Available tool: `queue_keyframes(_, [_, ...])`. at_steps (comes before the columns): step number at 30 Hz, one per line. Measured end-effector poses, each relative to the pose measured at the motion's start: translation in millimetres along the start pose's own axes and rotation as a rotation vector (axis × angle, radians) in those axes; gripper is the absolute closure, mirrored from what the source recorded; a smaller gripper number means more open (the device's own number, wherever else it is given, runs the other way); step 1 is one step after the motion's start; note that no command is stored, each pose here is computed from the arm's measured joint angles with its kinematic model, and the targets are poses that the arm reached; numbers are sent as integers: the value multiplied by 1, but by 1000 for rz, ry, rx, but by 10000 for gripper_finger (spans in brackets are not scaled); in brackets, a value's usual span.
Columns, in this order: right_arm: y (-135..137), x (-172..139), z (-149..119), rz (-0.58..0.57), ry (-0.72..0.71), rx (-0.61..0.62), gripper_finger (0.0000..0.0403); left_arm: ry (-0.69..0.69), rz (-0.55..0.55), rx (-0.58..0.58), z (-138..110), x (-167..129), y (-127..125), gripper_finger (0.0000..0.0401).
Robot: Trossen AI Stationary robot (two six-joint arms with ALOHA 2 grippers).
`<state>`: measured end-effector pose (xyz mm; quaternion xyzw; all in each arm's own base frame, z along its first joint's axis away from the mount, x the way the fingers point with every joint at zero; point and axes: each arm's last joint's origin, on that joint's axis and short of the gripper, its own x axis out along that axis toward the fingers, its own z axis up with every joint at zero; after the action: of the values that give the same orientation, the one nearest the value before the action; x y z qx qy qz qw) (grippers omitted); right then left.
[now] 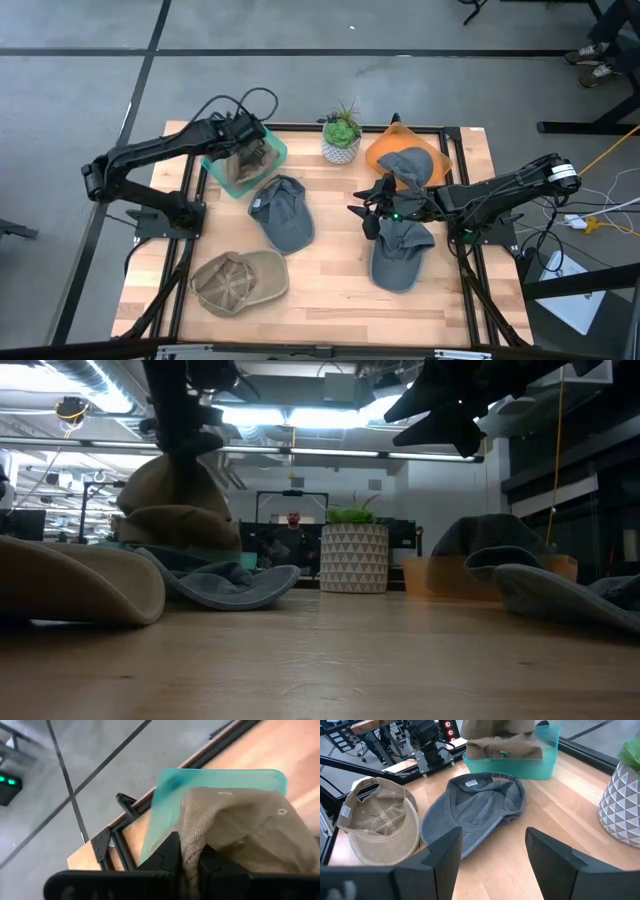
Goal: Pick & Place hat
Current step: Put the top brown cap into the green bin
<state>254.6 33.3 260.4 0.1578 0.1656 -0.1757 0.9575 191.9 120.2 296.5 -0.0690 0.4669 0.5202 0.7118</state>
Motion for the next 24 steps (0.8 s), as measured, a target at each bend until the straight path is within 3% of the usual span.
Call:
queue_keyframes(14, [0, 0, 0, 0, 0, 2, 185, 47, -37, 188, -6, 10, -54, 389])
queue_keyframes(20, [0, 0, 0, 0, 0, 1, 185, 21, -23, 259, -9, 1, -52, 388])
queue_keyframes(24, [0, 0, 0, 0, 0, 1, 185, 10, 75, 292, -13, -7, -38, 388])
